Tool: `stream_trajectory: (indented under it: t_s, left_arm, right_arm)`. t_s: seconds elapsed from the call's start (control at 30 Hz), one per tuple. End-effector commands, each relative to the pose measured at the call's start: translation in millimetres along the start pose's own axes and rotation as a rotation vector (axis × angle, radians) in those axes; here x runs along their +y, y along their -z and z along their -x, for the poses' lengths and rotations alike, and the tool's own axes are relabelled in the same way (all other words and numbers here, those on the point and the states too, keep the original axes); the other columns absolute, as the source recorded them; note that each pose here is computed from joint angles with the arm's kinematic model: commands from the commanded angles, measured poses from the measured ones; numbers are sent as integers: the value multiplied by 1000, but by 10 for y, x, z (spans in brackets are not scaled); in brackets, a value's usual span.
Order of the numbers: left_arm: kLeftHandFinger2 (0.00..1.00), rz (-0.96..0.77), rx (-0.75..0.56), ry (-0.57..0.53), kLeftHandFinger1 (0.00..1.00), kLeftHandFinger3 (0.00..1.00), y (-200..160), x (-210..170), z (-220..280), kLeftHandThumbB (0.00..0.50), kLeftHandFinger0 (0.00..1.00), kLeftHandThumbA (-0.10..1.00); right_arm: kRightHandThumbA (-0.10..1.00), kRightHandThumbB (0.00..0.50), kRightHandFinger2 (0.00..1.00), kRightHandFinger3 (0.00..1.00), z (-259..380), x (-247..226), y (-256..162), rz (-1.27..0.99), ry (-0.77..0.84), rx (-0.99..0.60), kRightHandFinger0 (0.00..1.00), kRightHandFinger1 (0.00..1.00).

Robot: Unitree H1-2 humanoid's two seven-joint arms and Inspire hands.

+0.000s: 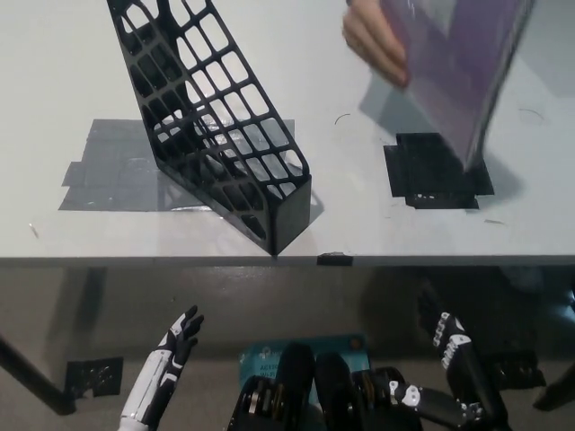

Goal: A person hands a notebook to the robot and the robot grabs it with its right hand and places it in the magazine stand kept in the centre of the desk infront of it.

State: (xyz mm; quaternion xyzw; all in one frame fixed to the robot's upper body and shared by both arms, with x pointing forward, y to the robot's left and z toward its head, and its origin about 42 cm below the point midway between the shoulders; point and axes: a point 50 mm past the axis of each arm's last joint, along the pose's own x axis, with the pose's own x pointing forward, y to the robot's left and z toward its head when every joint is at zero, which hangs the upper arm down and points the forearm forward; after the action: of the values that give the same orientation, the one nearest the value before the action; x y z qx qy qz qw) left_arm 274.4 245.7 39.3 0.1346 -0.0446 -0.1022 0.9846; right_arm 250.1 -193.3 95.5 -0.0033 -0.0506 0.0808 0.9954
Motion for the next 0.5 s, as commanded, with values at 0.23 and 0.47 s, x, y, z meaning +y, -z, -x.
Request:
stream_trajectory:
  t_s: [0.23,0.47]
  left_arm:
    - [1000,-33,-82,12,1000,1000,-102,78,-78,500,1000,1000]
    - [1000,-37,-88,8,1000,1000,-117,100,-118,500,1000,1000]
  right_arm:
    - [1000,140,1000,1000,-163,-284,-977,60,253,-501,1000,1000]
    - [1000,176,1000,1000,-329,-428,-1344,81,322,-613,1000,1000]
